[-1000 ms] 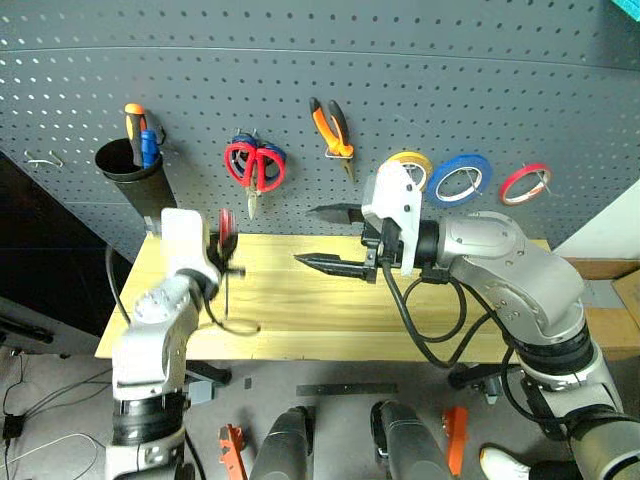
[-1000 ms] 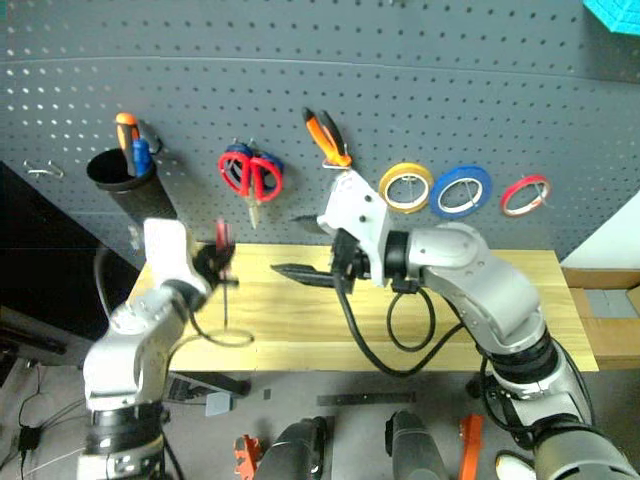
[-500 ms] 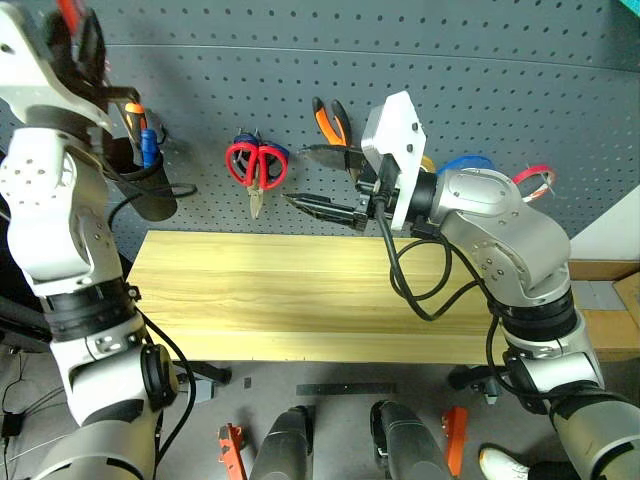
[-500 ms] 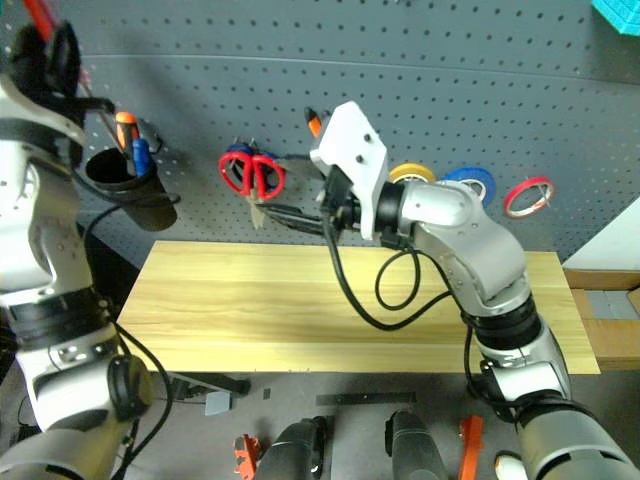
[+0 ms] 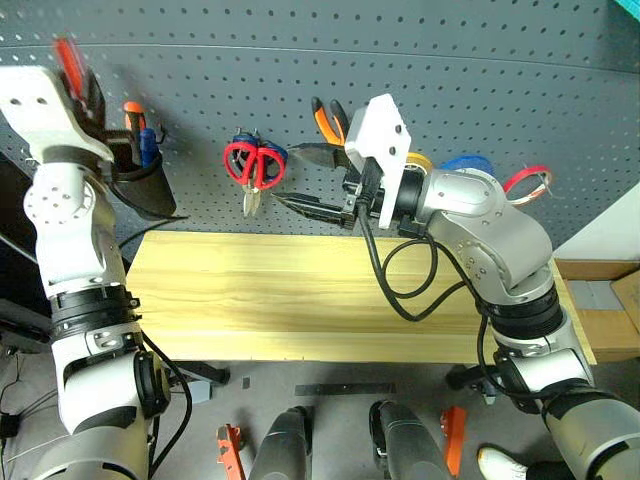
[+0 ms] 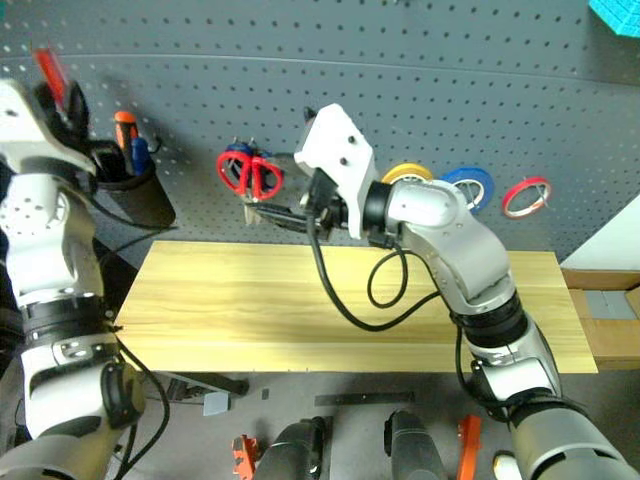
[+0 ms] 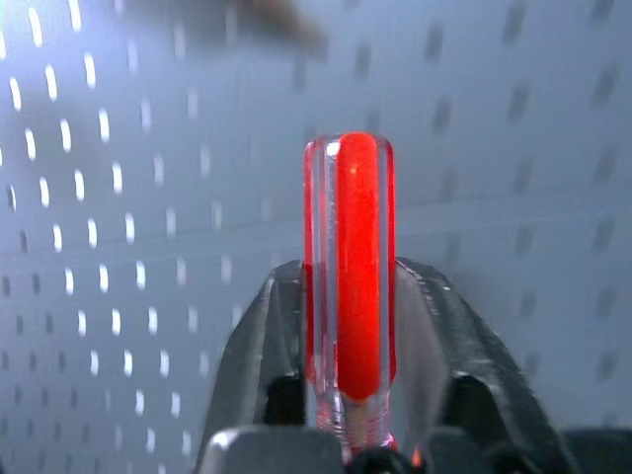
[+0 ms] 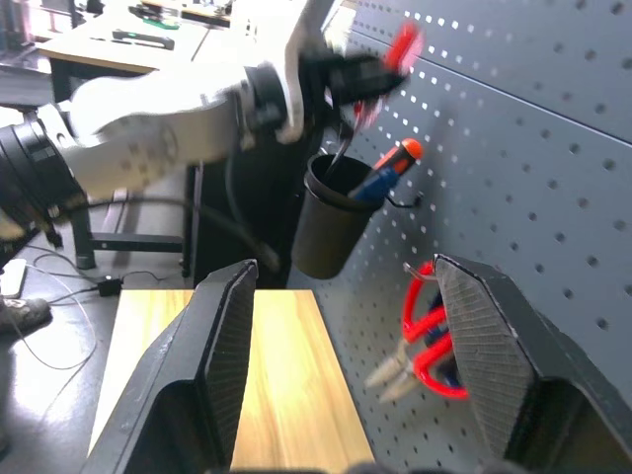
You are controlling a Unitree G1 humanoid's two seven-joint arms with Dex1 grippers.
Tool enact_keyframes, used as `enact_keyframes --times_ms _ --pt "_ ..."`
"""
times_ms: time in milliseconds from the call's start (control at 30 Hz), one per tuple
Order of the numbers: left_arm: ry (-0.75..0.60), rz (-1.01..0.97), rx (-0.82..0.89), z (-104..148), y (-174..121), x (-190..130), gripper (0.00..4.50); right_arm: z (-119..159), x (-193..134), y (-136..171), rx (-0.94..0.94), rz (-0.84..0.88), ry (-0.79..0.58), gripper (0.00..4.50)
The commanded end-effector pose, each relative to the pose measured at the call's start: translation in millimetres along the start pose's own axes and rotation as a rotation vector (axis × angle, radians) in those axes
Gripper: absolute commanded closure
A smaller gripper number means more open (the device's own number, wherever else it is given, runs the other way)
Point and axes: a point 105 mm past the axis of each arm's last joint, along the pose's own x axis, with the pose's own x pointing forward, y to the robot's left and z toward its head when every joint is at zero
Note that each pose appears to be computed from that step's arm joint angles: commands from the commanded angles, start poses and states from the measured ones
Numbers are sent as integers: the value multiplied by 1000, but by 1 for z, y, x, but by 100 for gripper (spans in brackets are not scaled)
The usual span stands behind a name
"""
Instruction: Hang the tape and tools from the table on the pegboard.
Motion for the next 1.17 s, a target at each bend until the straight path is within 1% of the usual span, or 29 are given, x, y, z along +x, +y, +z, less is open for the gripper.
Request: enact_keyframes --times_ms 33,100,167,267,367,433,500,567,633,700,767,833,867,933,967,1100,1133,1167 --pt "-102 5 5 24 -1 2 165 21 -1 1 -43 10 -74 162" --pt "-112 11 5 27 -1 1 91 23 -2 0 -37 5 -84 162" --pt "-126 7 -4 34 -5 -1 28 23 -5 -2 -34 -7 -85 162" --pt "-134 -47 -27 48 -26 -7 28 21 -14 -7 -16 -33 -74 162" --pt "-96 -126 -56 54 -56 -18 28 18 -30 -10 32 -64 -59 162" --pt "-71 -187 -93 56 -76 -31 28 12 -41 -8 77 -86 -45 162" --pt "-47 -268 -101 54 -93 -45 28 -1 -50 -1 121 -104 -2 162" --pt "-18 -304 -95 47 -102 -56 28 -17 -55 11 149 -106 52 162" --pt "53 -351 -125 28 -111 -72 28 -41 -59 25 154 -128 95 162" --pt "112 -389 -97 5 -116 -89 28 -65 -67 27 183 -223 125 162" --pt "204 -390 -100 -24 -115 -107 28 -88 -76 26 203 -319 146 162" --pt "266 -392 -97 -46 -113 -123 28 -111 -87 23 200 -412 169 162" --pt "314 -376 -105 -61 -109 -131 28 -125 -95 20 209 -476 186 162" --pt "422 -325 -129 -92 -101 -148 28 -153 -116 10 158 -636 246 162" --pt "462 -299 -119 -106 -95 -155 28 -163 -123 10 148 -680 266 162" --pt "559 -232 -40 -148 -75 -182 28 -197 -144 17 104 -737 348 162" --pt "576 -218 -15 -155 -70 -188 28 -205 -149 18 107 -751 368 162" --pt "589 -216 -26 -160 -68 -192 28 -212 -155 18 123 -775 378 162"
